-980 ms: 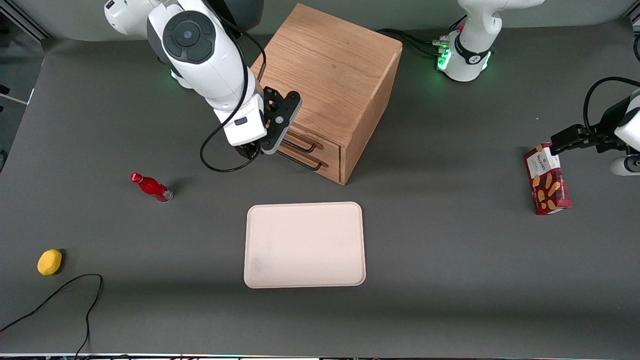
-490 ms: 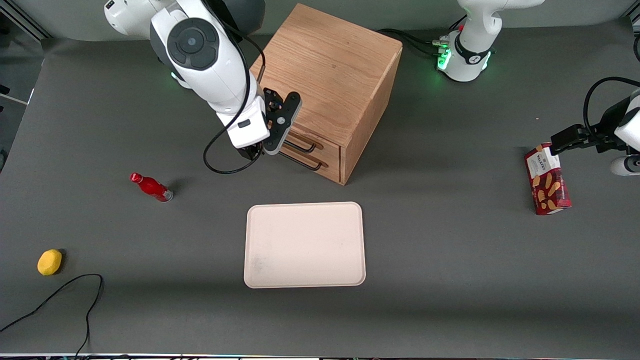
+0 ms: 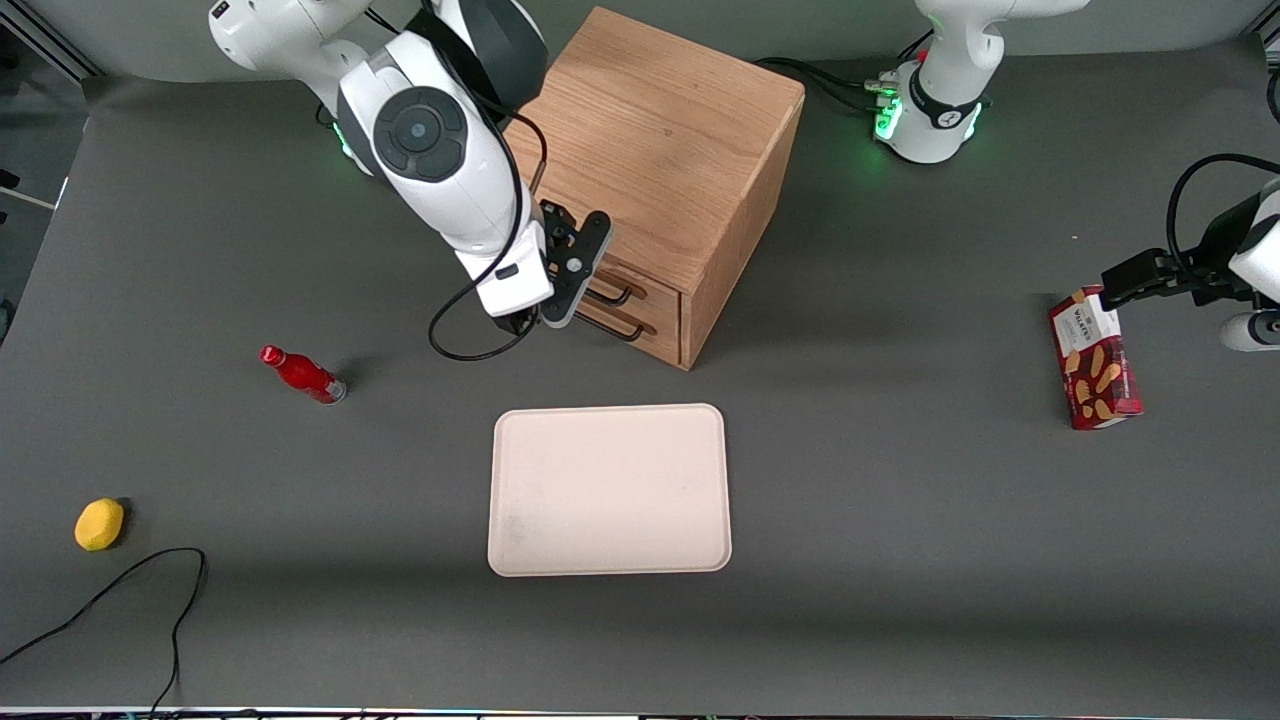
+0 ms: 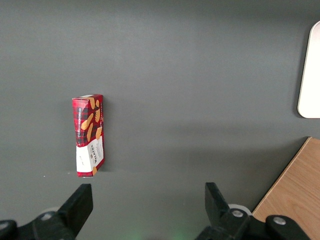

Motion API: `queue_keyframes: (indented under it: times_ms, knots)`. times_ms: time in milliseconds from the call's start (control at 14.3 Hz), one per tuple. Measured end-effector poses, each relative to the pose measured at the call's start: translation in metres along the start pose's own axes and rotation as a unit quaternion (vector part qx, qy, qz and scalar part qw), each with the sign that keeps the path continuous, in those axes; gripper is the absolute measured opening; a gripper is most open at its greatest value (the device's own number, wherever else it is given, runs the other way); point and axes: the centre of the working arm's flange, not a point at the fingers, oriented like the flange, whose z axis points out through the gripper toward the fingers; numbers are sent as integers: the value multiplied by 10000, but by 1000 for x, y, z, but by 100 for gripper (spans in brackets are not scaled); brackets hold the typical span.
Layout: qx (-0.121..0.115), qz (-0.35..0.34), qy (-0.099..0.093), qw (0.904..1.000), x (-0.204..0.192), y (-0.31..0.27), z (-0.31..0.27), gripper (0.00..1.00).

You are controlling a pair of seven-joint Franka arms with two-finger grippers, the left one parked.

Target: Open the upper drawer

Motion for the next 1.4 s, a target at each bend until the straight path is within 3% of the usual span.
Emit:
queue_keyframes:
  times_ms: [1400]
  knots:
    - [-87, 84, 88, 9999, -6, 6, 60, 100]
